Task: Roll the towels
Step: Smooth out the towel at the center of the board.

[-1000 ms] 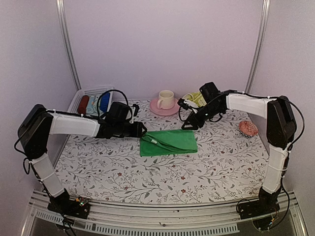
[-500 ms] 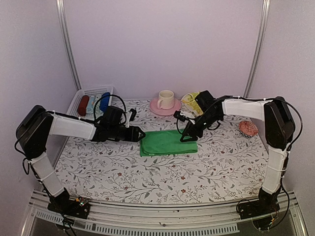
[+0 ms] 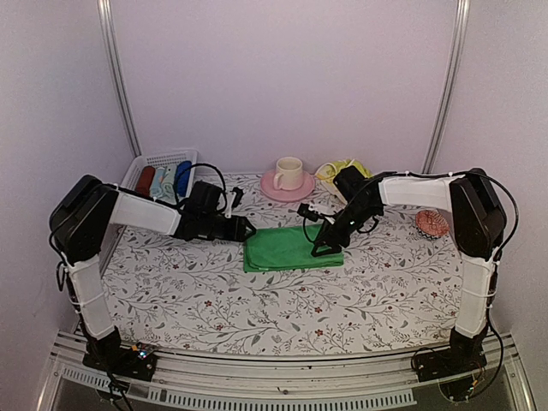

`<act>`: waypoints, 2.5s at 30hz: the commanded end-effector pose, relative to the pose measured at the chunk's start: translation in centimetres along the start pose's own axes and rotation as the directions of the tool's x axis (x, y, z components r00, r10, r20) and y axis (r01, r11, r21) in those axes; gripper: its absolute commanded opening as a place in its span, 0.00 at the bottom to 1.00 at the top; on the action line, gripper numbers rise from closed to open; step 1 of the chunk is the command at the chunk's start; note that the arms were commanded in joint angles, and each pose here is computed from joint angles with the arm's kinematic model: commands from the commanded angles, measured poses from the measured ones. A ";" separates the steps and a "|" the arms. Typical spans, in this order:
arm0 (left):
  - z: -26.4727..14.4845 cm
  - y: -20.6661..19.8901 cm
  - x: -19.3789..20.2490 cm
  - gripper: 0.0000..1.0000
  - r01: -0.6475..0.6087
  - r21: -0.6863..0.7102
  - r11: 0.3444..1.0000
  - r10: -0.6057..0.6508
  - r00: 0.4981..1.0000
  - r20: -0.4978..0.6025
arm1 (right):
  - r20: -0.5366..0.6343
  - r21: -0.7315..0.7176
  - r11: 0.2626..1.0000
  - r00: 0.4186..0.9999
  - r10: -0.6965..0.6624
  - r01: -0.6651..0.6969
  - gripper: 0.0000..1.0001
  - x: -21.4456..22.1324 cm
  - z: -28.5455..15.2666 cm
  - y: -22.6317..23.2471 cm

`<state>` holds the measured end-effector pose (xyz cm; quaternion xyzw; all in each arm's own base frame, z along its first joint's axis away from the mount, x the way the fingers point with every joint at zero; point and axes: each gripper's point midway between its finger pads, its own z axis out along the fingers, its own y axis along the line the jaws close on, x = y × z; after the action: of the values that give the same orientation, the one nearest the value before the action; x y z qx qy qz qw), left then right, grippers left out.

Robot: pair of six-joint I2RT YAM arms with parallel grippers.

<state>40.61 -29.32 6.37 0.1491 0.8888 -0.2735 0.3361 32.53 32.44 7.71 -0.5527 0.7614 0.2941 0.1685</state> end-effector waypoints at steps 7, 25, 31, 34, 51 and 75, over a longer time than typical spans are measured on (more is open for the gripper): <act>2.7 3.7 1.2 0.37 -0.025 -0.092 0.995 0.018 0.997 -0.076 | -0.021 -0.025 1.000 1.000 -0.012 0.012 0.44 0.8 0.6 0.2; 3.1 7.6 0.4 0.38 -0.069 -0.307 0.949 0.047 0.996 -0.078 | -0.170 -0.022 1.000 0.986 0.003 -0.007 0.38 5.1 3.0 -0.8; 3.0 7.6 0.1 0.44 -0.072 -0.311 0.948 0.052 0.996 -0.072 | -0.193 -0.031 0.999 0.981 0.015 -0.021 0.38 5.7 3.2 -0.8; 2.6 7.4 -0.7 0.48 -0.071 -0.314 0.947 0.056 0.997 -0.055 | -0.181 -0.070 0.997 0.983 0.011 -0.024 0.39 5.3 2.9 0.1; -4.5 -0.3 -5.8 0.69 -0.130 -0.231 0.964 0.159 0.981 0.113 | 0.148 -0.040 0.999 0.988 0.038 -0.033 0.53 -3.4 -4.2 -1.3; -0.9 -4.8 7.6 0.04 0.048 0.027 0.998 -0.044 0.992 -0.117 | 0.145 -0.050 0.937 0.926 0.349 -0.345 0.46 0.2 -0.9 -10.1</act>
<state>32.72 -32.49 5.12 0.1683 0.8994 -0.2843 0.2862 41.23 29.34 6.35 -0.4008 0.8205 0.3731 0.1640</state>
